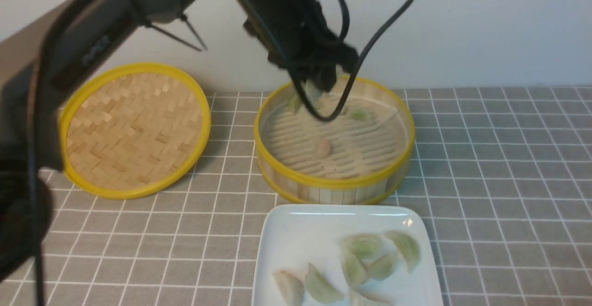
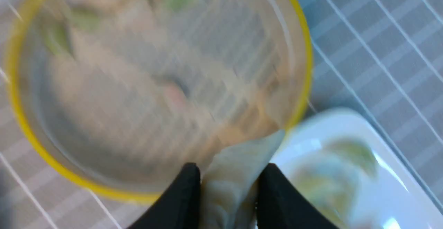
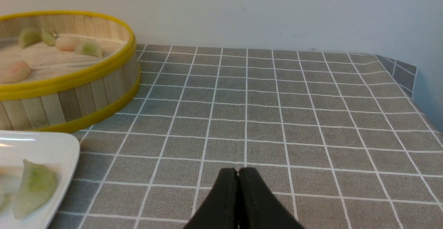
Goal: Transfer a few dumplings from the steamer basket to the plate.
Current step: Use the left arm to put the dumpling into the plate
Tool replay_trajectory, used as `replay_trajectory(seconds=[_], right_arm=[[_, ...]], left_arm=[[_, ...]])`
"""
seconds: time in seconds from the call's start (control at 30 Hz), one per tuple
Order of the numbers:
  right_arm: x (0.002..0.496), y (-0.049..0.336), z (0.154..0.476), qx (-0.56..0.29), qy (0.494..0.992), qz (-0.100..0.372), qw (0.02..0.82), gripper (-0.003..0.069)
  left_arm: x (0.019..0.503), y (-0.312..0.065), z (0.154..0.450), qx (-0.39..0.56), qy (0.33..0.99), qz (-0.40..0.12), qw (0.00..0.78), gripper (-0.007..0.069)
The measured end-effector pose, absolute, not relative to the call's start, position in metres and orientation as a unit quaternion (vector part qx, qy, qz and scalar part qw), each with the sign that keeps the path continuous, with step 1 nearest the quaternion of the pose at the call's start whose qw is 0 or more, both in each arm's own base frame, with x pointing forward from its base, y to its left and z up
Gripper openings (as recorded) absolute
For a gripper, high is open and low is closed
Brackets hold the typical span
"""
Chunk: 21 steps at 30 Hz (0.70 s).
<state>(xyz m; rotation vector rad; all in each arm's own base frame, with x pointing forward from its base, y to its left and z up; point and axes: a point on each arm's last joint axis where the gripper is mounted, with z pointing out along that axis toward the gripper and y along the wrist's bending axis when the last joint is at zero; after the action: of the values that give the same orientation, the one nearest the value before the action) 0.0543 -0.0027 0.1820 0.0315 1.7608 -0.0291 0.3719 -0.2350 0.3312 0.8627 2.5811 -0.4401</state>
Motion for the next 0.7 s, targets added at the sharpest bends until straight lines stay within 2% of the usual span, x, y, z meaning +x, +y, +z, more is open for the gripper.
replay_trajectory(seconds=[0.13,0.17,0.2,0.3,0.53,0.63,0.7], right_arm=[[0.054,-0.003,0.182,0.014,0.771,-0.013,0.637,-0.0013],[0.054,-0.003,0.182,0.014,0.771,-0.013,0.637,-0.0013],[0.054,-0.003,0.182,0.014,0.771,-0.013,0.637,-0.0013],[0.054,-0.003,0.182,0.014,0.771,-0.013,0.637,-0.0013],[0.054,-0.003,0.182,0.014,0.771,-0.013,0.637,-0.0013],[0.054,-0.003,0.182,0.014,0.771,-0.013,0.637,-0.0013],[0.054,-0.003,0.182,0.014,0.771,-0.013,0.637,-0.0013]], left_arm=[[0.354,-0.232,0.285,0.317,0.927,-0.172,0.100,0.0188],[0.353,-0.232,0.282,0.320,0.927,-0.173,0.095,0.0188],[0.350,-0.231,0.263,0.328,0.927,-0.172,0.066,0.0188],[0.350,-0.232,0.240,0.340,0.924,-0.171,0.035,0.0188],[0.355,-0.236,0.219,0.340,0.924,-0.173,0.016,0.0204],[0.355,-0.237,0.216,0.340,0.924,-0.173,0.013,0.0288],[0.356,-0.237,0.219,0.342,0.923,-0.174,0.019,0.0372]])
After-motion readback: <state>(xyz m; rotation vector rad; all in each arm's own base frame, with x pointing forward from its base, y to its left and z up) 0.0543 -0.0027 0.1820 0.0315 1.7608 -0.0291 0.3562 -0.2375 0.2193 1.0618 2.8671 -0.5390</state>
